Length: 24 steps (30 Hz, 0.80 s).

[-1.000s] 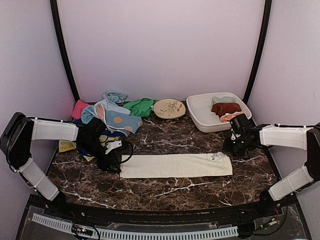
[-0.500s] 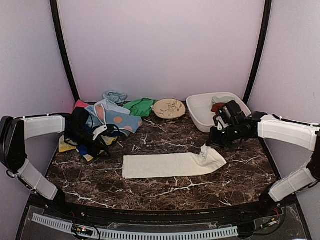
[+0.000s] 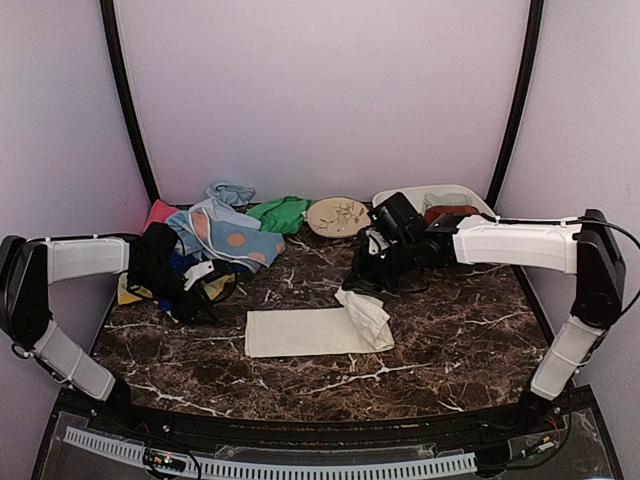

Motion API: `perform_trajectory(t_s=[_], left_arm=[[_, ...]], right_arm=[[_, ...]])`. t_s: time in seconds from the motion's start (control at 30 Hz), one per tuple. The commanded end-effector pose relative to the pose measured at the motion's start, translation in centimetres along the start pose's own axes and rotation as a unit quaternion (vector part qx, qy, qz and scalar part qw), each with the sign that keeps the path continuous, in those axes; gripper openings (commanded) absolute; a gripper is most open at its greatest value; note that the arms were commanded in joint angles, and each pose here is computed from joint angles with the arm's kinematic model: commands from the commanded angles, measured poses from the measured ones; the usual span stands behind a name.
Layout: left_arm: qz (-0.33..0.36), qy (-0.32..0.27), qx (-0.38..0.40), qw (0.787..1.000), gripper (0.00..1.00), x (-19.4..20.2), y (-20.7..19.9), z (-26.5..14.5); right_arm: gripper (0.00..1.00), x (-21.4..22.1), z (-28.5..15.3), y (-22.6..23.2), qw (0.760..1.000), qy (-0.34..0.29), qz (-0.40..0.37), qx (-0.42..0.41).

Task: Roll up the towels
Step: Fold the towel at the center of the board.

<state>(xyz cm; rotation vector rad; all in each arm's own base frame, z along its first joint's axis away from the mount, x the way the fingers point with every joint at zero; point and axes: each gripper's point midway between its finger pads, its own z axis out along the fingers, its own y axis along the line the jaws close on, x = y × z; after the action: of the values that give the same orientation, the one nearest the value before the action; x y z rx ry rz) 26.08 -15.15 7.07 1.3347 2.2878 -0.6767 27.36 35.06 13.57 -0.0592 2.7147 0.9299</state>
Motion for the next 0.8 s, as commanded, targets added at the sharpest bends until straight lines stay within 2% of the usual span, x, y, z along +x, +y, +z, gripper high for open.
perform_trajectory(t_s=[0.0, 0.3, 0.57, 0.77], left_arm=[[0.014, -0.01, -0.018, 1.0, 0.52, -0.2, -0.1, -0.6], [0.01, -0.011, -0.013, 1.0, 0.51, -0.2, -0.3, -0.6], [0.01, -0.013, -0.013, 1.0, 0.51, -0.3, -0.3, -0.6], [0.013, -0.009, -0.018, 1.0, 0.51, -0.1, -0.3, -0.7]], right_arm=[[0.0, -0.6, 1.1, 4.3, 0.999, 0.002, -0.013, -0.046], [0.0, 0.2, 4.5, 7.9, 0.997, 0.028, -0.037, -0.062], [0.0, -0.9, 6.7, 8.4, 0.998, 0.009, -0.023, -0.051], [0.0, -1.0, 9.0, 9.1, 0.998, 0.016, -0.012, -0.055]])
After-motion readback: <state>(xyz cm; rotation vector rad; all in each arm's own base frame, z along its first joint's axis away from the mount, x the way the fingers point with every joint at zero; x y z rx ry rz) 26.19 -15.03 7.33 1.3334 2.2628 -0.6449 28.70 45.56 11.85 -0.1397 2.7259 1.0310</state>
